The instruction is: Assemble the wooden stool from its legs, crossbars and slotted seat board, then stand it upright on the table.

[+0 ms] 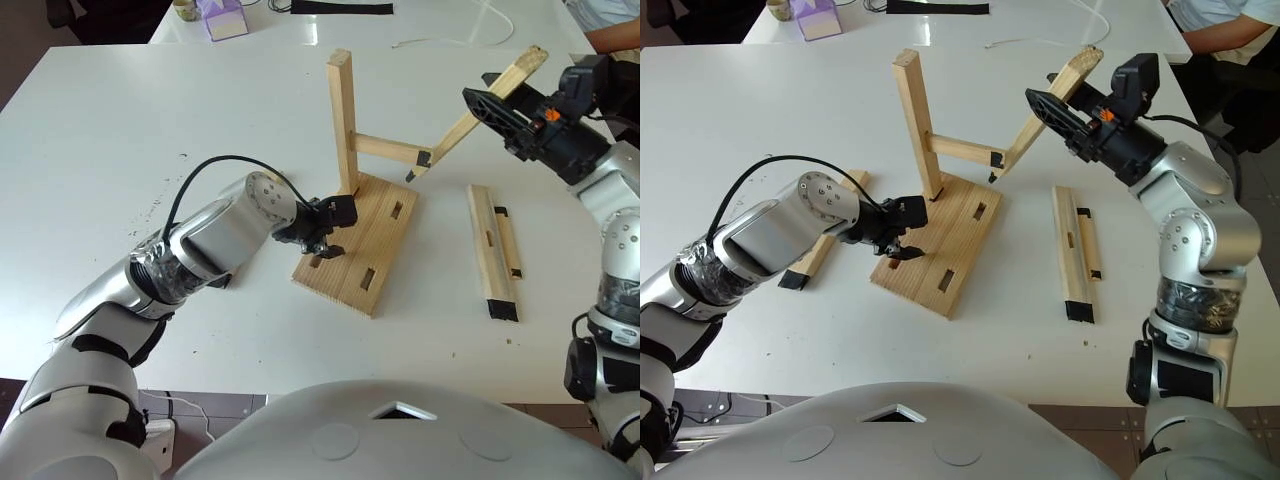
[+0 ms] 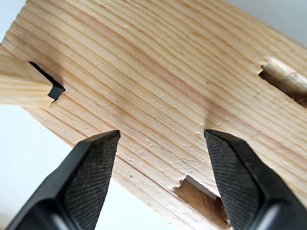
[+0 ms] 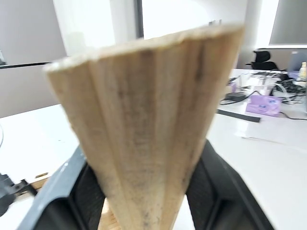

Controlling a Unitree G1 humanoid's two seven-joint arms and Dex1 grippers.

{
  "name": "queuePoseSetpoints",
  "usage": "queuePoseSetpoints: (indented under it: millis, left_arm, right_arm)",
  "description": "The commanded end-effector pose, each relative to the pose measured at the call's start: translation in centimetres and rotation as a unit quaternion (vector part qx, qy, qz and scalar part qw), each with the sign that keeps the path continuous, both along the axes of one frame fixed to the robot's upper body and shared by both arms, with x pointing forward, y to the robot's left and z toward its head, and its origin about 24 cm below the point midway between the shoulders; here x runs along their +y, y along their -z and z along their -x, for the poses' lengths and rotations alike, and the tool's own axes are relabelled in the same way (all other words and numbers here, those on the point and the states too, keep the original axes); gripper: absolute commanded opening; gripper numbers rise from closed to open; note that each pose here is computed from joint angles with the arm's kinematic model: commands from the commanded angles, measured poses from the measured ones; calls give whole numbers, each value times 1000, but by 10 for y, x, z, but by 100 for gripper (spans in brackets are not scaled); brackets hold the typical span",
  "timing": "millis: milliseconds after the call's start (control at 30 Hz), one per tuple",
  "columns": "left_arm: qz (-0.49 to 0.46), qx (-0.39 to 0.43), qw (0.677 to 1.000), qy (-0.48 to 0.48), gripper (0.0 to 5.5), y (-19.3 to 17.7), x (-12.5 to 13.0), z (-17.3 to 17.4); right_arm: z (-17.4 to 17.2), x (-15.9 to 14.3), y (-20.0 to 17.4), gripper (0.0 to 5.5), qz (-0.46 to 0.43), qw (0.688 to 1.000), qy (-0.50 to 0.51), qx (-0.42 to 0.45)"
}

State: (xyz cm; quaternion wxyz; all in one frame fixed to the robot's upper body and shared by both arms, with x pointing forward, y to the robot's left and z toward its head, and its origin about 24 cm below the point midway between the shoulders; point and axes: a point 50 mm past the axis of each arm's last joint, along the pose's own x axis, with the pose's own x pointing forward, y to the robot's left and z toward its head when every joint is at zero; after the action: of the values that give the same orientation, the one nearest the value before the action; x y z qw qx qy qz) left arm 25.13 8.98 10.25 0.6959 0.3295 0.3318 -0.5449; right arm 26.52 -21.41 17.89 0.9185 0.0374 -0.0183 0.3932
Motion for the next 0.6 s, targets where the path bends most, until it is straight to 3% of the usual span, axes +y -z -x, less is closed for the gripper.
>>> queuePoseSetpoints:
  millis: [33,367,600]
  left_arm:
    - [-5,21,999,-34,327,15,3,6]
    - [7,19,999,-50,327,16,6,6]
    - [6,41,996,-75,327,23,13,16]
  right_arm:
    - [23,-4,-13,205,-19,999,-44,-5]
    - [41,-3,12,205,-14,998,-55,25]
    - [62,-20,-7,205,32,999,-22,-2]
